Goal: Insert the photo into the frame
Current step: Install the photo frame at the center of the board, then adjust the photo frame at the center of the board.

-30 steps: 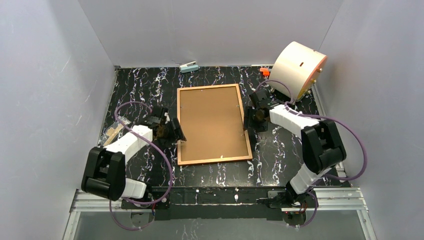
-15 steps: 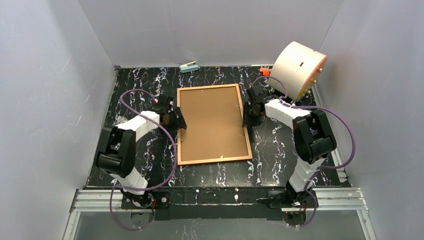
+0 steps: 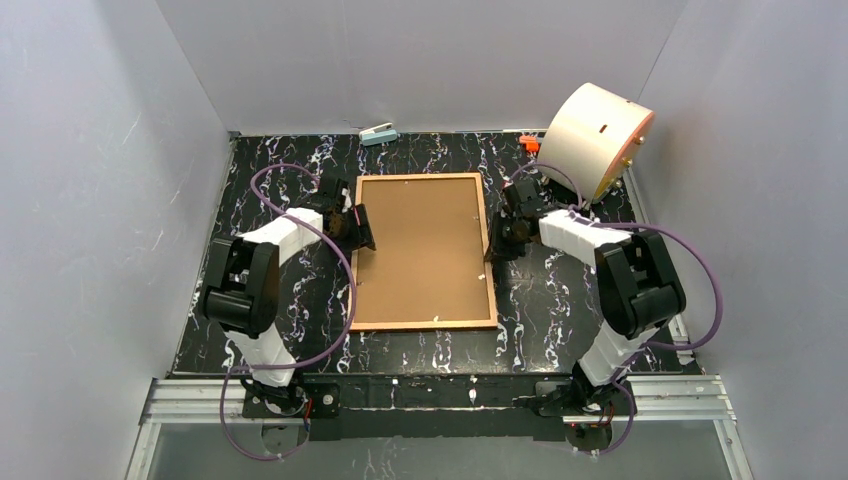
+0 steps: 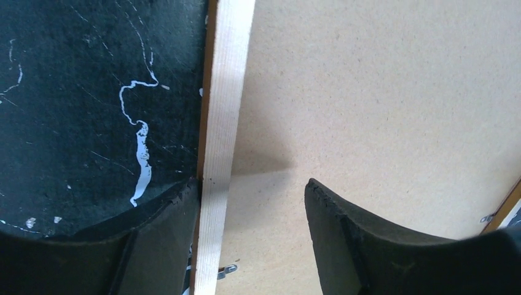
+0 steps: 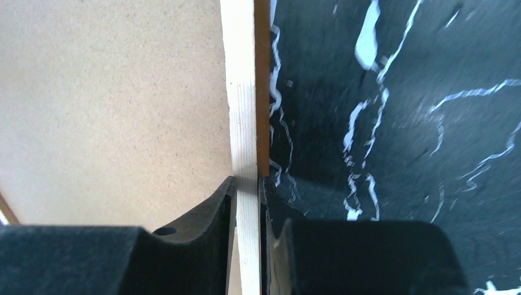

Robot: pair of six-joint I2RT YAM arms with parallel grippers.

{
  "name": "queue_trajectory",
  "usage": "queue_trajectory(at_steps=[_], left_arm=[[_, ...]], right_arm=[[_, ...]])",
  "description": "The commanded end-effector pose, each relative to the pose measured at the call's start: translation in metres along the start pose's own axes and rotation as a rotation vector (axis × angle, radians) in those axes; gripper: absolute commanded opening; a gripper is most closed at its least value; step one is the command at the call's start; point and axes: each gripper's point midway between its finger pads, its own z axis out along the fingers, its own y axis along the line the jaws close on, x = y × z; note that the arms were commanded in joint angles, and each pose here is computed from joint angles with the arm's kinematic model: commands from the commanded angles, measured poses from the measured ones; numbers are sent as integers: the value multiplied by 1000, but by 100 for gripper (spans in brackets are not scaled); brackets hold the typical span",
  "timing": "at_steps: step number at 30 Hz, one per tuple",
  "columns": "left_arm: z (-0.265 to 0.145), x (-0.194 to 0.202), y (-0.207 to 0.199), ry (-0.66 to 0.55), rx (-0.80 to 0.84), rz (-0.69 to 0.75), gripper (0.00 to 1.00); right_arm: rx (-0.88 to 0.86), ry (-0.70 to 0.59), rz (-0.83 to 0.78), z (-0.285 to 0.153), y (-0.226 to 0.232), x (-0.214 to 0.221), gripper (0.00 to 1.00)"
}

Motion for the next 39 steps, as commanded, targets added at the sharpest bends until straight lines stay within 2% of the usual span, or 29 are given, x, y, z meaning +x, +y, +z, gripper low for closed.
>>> queue_trajectory(at_steps=[1, 10, 16, 20, 25, 28, 35, 39], left_arm=[[-3, -4, -15, 24, 72, 27, 60], [5, 2, -20, 69, 98, 11, 57], [9, 12, -15, 100, 85, -1, 56], [9, 12, -5, 89, 37, -2, 56], [10, 5, 5, 56, -23, 17, 54], [10, -1, 12, 25, -58, 36, 52], [12, -7, 18, -83, -52, 57, 51], [19, -1, 20, -104, -34, 37, 49]], right_arm=[[-150, 105, 61, -16, 25, 40, 18], [-223, 149, 118, -43, 35, 91, 16], [-166, 144, 117, -51, 28, 118, 17], [-77, 78, 116, -55, 10, 113, 23], [20, -11, 111, -56, -5, 97, 39], [40, -13, 105, -51, -9, 95, 46], [-31, 2, 51, -40, 1, 97, 49], [-42, -3, 36, -39, 2, 95, 49]])
